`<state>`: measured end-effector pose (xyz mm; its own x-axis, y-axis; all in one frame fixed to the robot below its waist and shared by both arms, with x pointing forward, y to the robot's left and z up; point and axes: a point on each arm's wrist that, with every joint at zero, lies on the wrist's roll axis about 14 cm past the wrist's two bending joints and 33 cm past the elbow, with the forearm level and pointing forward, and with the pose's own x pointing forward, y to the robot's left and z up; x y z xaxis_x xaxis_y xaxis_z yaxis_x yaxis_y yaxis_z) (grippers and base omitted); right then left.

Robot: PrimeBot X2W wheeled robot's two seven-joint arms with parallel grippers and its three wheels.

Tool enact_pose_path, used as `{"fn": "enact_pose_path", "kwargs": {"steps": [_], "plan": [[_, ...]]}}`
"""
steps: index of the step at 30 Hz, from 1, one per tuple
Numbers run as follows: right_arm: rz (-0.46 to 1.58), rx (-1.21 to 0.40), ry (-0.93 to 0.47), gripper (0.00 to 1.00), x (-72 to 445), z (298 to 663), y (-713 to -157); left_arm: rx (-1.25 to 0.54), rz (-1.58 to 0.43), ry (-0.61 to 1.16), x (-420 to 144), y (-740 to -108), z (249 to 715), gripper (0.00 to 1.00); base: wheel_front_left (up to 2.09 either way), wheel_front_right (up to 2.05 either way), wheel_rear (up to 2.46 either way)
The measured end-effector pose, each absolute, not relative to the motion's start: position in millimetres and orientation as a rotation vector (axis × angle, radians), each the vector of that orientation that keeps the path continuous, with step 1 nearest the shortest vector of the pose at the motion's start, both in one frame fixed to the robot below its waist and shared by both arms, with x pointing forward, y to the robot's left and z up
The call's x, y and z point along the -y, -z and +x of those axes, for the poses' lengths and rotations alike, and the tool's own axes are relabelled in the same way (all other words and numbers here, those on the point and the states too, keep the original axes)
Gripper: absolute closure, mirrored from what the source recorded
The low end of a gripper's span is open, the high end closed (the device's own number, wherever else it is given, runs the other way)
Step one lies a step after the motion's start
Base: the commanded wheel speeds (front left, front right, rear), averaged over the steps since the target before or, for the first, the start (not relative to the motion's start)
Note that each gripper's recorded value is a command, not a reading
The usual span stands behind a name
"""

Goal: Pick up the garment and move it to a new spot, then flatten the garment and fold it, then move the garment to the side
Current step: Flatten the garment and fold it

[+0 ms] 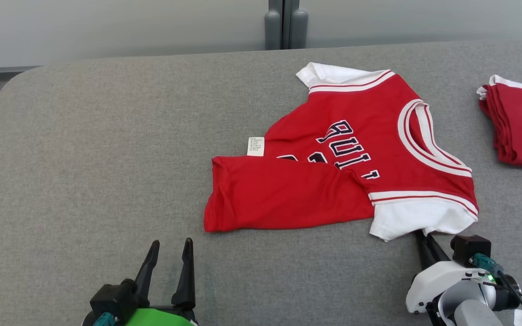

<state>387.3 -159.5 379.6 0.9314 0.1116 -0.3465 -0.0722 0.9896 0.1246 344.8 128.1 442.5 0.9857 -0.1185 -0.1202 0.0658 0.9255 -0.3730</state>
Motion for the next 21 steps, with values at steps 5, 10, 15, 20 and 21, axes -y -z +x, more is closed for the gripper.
{"fn": "enact_pose_path", "kwargs": {"steps": [5, 10, 15, 20, 21], "plan": [[0.13, -0.399, -0.053, 1.0, 172, 376, -377, -0.14, -0.378, 0.109, -124, -444, 345, 0.0, 0.0, 0.0, 0.0], [0.218, -0.481, -0.006, 1.0, 183, 353, -372, -0.151, -0.38, 0.127, -118, -441, 345, 0.0, 0.0, 0.0, 0.0], [0.3, -0.52, 0.058, 1.0, 203, 336, -379, -0.155, -0.381, 0.156, -108, -442, 348, 0.0, 0.0, 0.0, 0.0], [0.424, -0.533, 0.127, 0.91, 224, 327, -389, -0.15, -0.381, 0.169, -105, -444, 348, 0.0, 0.0, 0.0, 0.0], [0.428, -0.541, 0.134, 0.68, 227, 326, -389, -0.149, -0.38, 0.169, -105, -444, 348, 0.0, 0.0, 0.0, 0.0]]}}
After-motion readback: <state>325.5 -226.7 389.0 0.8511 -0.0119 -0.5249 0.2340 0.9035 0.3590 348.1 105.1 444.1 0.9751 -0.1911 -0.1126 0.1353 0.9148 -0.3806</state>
